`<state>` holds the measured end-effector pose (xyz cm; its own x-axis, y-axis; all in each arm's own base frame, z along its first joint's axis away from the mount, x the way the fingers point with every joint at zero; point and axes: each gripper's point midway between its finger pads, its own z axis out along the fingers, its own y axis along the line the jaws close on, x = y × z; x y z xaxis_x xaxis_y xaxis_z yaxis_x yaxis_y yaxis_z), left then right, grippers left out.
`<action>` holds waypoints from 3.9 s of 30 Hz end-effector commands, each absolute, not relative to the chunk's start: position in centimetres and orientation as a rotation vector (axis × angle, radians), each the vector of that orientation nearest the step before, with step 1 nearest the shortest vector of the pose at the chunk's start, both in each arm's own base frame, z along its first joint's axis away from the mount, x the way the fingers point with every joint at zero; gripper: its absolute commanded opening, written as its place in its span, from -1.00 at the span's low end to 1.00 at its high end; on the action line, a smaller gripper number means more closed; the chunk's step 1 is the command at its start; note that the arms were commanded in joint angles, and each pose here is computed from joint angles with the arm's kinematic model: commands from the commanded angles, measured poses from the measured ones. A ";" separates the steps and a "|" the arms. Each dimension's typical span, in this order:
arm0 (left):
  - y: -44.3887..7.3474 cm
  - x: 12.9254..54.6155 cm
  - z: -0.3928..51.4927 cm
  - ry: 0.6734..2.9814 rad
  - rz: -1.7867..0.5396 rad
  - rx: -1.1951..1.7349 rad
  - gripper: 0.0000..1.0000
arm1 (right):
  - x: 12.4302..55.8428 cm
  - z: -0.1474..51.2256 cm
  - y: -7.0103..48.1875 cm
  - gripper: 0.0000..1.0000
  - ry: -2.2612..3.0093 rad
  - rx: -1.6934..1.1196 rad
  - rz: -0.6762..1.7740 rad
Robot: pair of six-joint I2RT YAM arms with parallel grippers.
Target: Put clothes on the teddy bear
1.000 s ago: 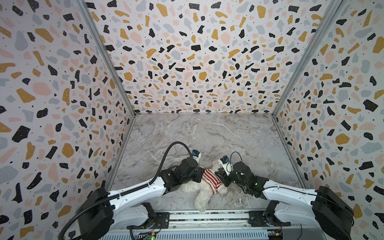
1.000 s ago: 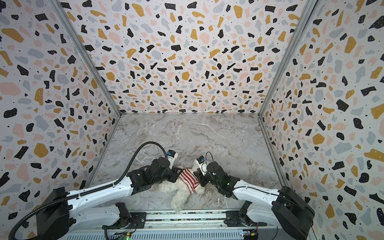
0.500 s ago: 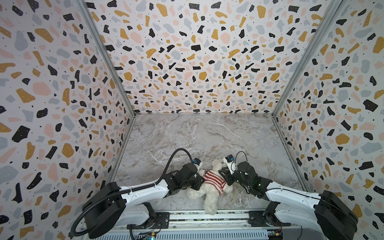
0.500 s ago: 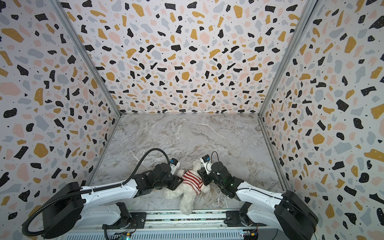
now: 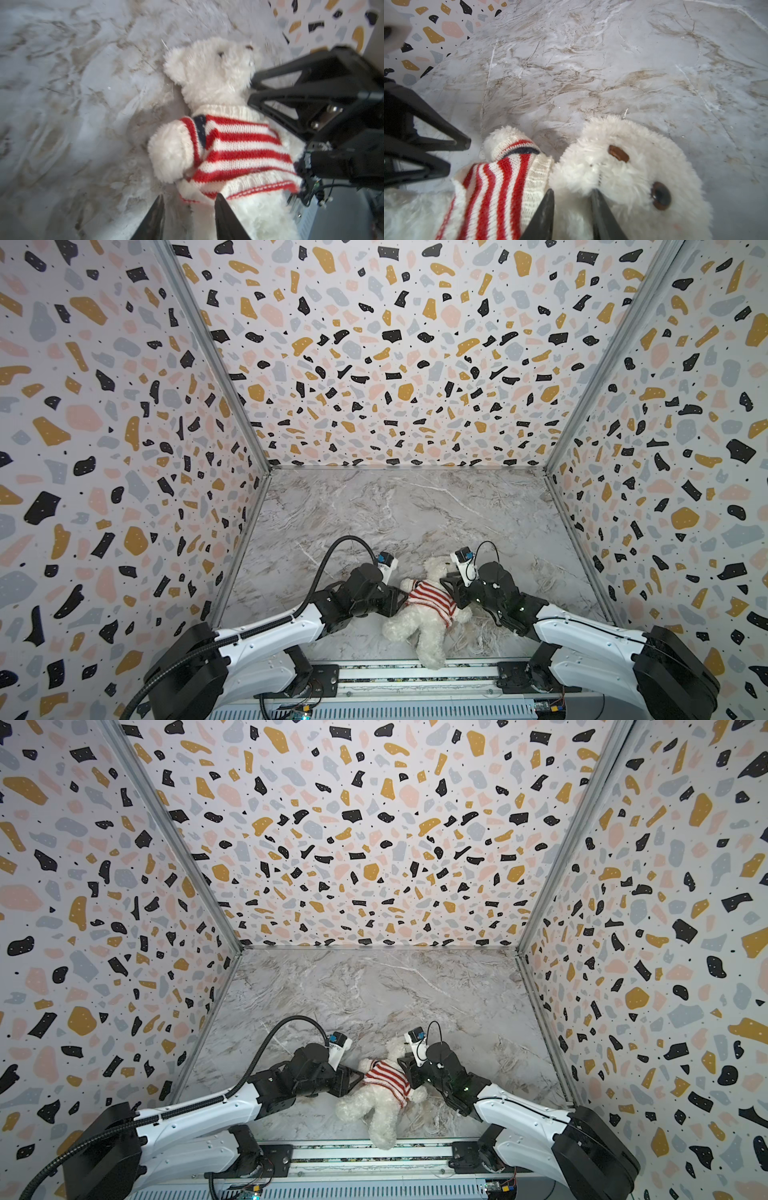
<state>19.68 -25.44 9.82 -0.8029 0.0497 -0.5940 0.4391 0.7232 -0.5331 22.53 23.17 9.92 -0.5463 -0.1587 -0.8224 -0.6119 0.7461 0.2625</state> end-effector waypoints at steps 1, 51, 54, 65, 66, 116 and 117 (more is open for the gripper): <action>-25.3 20.7 11.2 2.294 -1.073 0.248 0.04 | 22.4 9.3 22.5 -0.35 2.129 -0.561 0.665; -29.0 22.7 11.8 2.185 -1.390 0.120 -1.00 | 22.5 10.9 21.8 -0.29 2.082 -0.538 0.658; -28.9 22.9 12.4 2.177 -1.375 0.123 -1.00 | 22.5 11.2 21.8 -0.25 2.071 -0.542 0.658; -25.6 25.4 14.2 2.196 -1.101 0.139 -1.00 | 22.4 13.0 21.7 -0.16 2.008 -0.547 0.669; -25.2 25.7 14.6 2.195 -1.067 0.141 -1.00 | 22.4 13.2 21.8 -0.16 2.002 -0.549 0.673; -34.5 30.1 10.8 2.353 -0.363 0.482 -1.00 | 23.0 14.7 15.2 -0.10 1.924 -0.300 0.685; -35.0 29.7 10.6 2.357 -0.395 0.484 -1.00 | 23.0 14.5 15.2 -0.10 1.931 -0.302 0.689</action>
<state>30.28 -32.53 9.61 -0.6925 0.2847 -0.6629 0.4199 0.9062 -0.0494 23.37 15.11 15.32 -0.4147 0.0955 -0.9049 -0.4868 0.8169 0.3093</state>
